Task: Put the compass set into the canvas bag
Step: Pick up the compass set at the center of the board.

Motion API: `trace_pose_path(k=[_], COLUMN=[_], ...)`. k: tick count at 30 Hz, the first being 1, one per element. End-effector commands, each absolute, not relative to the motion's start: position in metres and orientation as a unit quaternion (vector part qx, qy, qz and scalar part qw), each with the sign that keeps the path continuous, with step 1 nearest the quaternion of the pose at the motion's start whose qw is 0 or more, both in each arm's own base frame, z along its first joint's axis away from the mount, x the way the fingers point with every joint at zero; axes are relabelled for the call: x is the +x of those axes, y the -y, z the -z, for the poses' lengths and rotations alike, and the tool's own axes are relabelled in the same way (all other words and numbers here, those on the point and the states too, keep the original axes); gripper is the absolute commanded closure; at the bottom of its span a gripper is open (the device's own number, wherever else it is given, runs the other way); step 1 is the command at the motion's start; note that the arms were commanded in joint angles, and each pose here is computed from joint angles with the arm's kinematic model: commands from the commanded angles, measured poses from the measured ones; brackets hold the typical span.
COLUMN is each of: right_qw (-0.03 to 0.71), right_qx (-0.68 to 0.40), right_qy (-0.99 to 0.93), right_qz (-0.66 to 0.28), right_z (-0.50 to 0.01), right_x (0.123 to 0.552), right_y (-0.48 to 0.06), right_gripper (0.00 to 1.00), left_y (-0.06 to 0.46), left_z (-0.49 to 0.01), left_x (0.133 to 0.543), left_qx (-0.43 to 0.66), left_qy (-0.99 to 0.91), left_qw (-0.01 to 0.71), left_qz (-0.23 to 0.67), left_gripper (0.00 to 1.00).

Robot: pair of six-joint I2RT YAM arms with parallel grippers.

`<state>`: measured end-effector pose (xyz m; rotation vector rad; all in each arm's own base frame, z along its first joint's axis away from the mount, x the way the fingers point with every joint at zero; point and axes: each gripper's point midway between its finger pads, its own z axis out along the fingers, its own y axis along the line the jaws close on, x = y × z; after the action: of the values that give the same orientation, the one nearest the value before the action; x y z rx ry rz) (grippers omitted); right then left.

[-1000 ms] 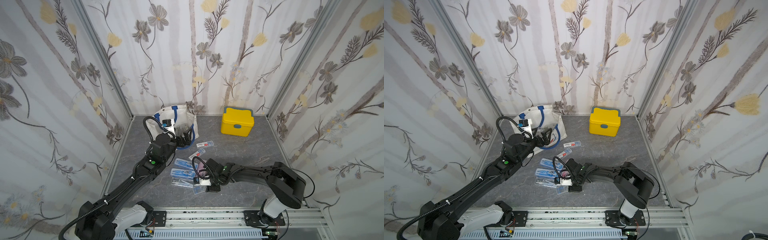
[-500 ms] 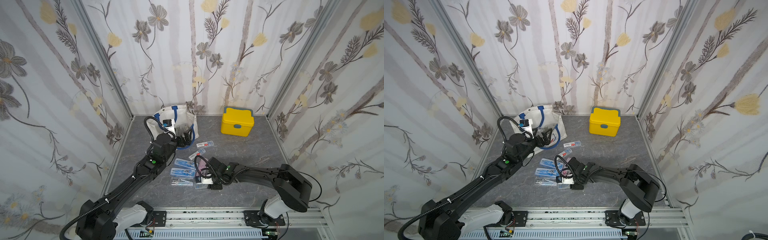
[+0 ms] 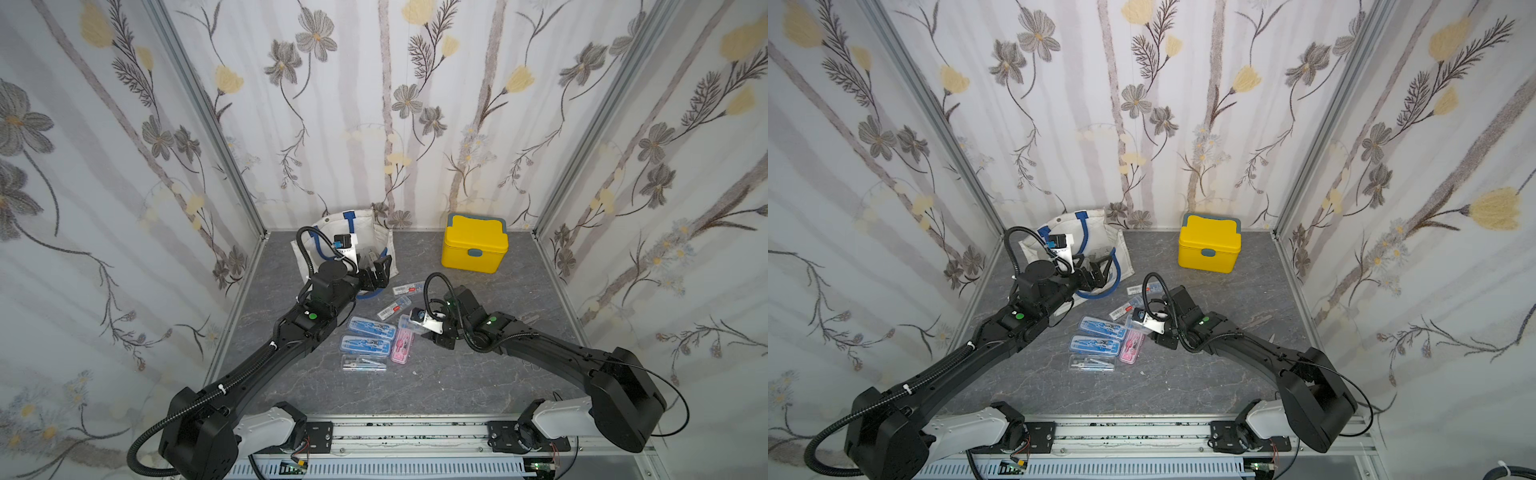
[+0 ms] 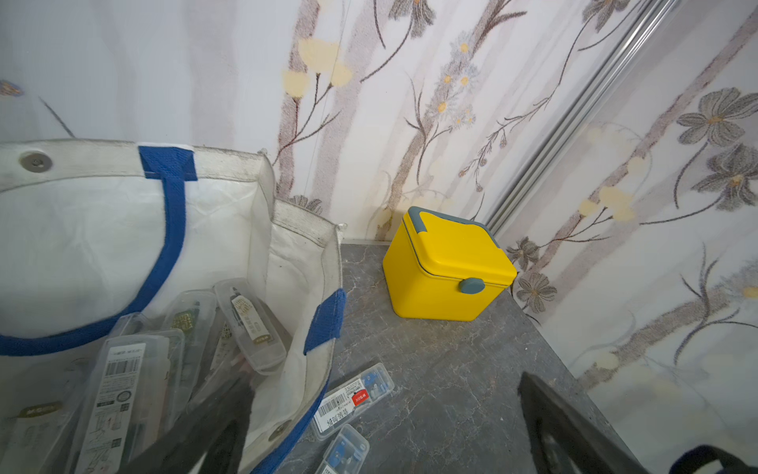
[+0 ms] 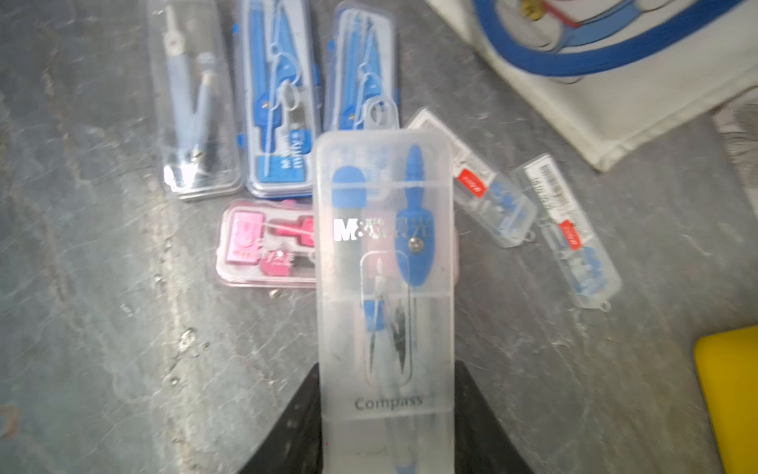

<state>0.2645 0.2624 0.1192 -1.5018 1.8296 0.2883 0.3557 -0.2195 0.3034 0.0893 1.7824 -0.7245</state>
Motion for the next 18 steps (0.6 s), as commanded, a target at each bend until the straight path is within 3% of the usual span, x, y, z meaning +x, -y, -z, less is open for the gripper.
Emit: trace_pose_path(k=[1, 7, 18], right_qw=[0.452, 0.551, 0.621], right_qx=[-0.525, -0.438, -0.360], right_qy=[-0.712, -0.706, -0.692], right_qz=[-0.112, -0.077, -0.076], right_z=[-0.157, -0.208, -0.249], right_x=[0.296, 0.329, 0.340], right_y=[-0.262, -0.242, -0.216], right_gripper=[0.60, 0.60, 0.60], left_y=[0.238, 0.273, 0.330], left_z=[-0.309, -0.312, -0.303], left_x=[0.352, 0.346, 0.349], left_qx=[0.054, 0.085, 0.111], left_qy=[-0.753, -0.744, -0.730], left_qw=[0.555, 0.540, 0.501], left_qz=[0.350, 0.384, 0.452], left_gripper=[0.00, 0.00, 0.01])
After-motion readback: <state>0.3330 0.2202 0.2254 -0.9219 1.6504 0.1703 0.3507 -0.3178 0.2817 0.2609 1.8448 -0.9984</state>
